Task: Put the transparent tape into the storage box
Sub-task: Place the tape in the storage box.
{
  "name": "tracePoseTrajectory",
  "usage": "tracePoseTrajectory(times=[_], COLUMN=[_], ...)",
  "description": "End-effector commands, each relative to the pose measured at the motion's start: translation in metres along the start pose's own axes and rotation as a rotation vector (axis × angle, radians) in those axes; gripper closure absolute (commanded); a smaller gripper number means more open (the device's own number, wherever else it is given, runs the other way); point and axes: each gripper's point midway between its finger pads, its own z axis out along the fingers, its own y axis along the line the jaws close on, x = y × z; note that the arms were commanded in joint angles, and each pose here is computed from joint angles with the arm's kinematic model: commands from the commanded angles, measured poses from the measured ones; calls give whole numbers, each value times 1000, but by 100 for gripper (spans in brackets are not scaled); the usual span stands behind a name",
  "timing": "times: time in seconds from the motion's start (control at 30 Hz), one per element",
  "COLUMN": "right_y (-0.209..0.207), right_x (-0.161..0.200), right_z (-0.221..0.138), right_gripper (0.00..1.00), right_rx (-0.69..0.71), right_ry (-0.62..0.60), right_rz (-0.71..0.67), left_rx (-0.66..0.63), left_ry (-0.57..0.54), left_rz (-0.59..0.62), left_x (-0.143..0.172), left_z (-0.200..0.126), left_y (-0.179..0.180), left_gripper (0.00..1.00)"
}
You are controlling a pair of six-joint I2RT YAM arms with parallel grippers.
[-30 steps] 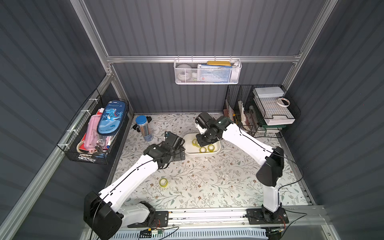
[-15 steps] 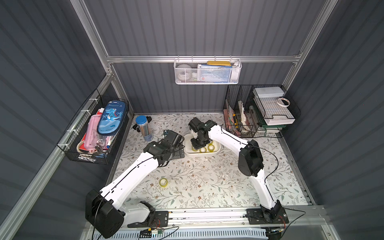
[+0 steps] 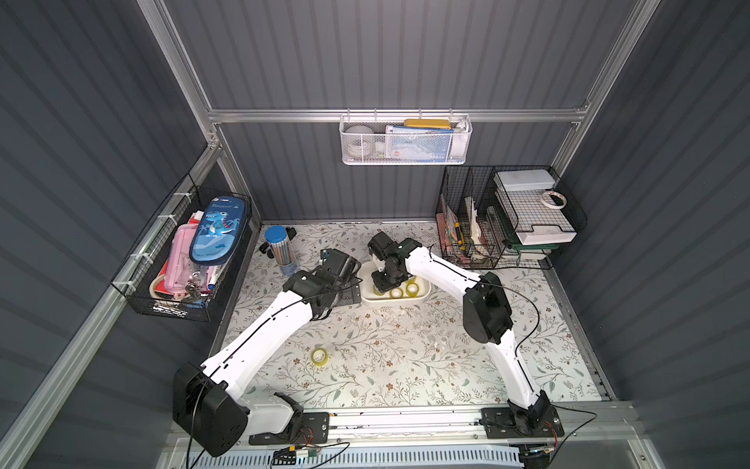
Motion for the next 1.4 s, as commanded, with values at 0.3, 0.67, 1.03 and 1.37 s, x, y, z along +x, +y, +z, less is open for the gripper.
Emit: tracePoseTrajectory(times=[0.3, 0.67, 1.03, 1.37], right_y=[-7, -10, -14, -25], right_x=[0, -2, 5, 19], right_z=[5, 12, 37, 54], right_gripper=[100, 100, 100, 100], right_rx=[39, 49, 71, 120], right_ry=[-12, -20, 9, 43], right_rz=[6, 8, 12, 17], left_rx=[13, 19, 36, 40], left_ry=[-15, -6, 3, 15], left_rz=[26, 42, 57, 57], left_x=[-10, -10, -15, -15], left_z=[-4, 3, 9, 13], left_y=[-3, -7, -12, -11], left_gripper=[0, 1, 1, 0])
